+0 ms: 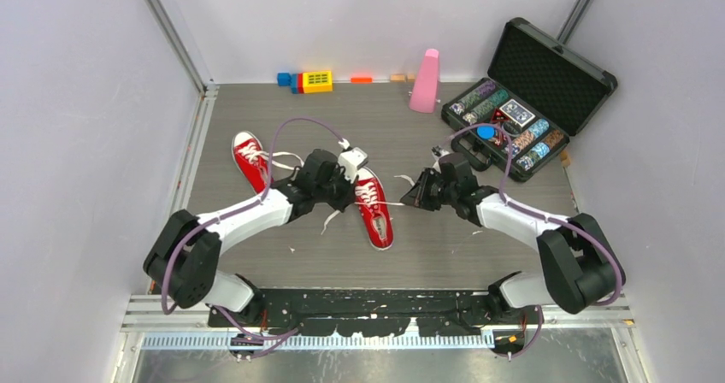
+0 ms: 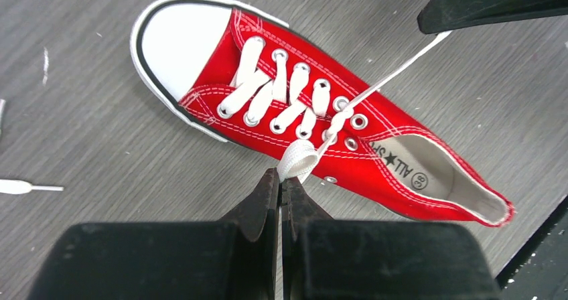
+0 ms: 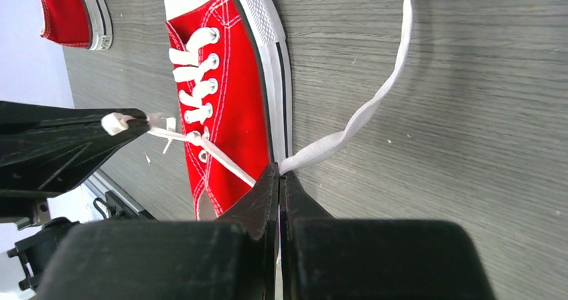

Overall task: Tie the shoes
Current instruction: Wrap the shoelace around the shoelace.

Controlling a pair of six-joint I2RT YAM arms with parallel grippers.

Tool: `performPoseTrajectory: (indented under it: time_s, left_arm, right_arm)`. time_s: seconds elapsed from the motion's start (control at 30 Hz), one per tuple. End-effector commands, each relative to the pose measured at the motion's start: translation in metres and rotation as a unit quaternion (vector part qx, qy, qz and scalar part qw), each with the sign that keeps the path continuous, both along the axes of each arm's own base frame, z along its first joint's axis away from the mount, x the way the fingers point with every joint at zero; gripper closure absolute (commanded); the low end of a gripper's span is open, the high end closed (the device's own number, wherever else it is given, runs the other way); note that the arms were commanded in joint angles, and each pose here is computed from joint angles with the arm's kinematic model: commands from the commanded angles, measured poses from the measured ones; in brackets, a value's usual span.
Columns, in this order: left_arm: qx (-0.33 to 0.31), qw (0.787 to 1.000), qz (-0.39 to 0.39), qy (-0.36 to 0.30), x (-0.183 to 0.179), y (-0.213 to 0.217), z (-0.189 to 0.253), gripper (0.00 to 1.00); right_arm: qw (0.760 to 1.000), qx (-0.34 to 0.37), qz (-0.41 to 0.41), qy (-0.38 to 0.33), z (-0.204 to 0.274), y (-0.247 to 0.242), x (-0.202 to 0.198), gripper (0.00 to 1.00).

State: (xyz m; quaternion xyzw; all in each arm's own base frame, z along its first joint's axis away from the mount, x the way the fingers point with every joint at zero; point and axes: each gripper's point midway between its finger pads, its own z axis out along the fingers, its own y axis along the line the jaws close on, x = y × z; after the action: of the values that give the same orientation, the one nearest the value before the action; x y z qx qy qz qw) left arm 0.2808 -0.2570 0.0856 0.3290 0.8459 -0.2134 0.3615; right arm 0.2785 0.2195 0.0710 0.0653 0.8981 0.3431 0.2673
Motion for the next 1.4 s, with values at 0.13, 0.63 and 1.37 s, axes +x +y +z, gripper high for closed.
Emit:
performPoseTrajectory:
  time_s: [0.13, 0.63, 1.37]
  left_arm:
    - [-0.013, 1.0, 0.007, -0.026, -0.006, 0.009, 0.038, 1.0]
    - [-0.019, 1.0, -0.009, -0.016, -0.009, 0.003, 0.026, 1.0]
    - [-0.018, 0.995, -0.087, -0.037, 0.006, -0.026, 0.02, 1.0]
  right_arm:
    - [0.998, -0.018, -0.022, -0.064, 0.061, -0.01, 0.023, 1.0]
    - [0.998, 0.025, 0.0, -0.055, 0.059, 0.003, 0.021, 1.0]
    - [0.986, 0.111, 0.126, -0.007, 0.043, 0.067, -0.009, 1.0]
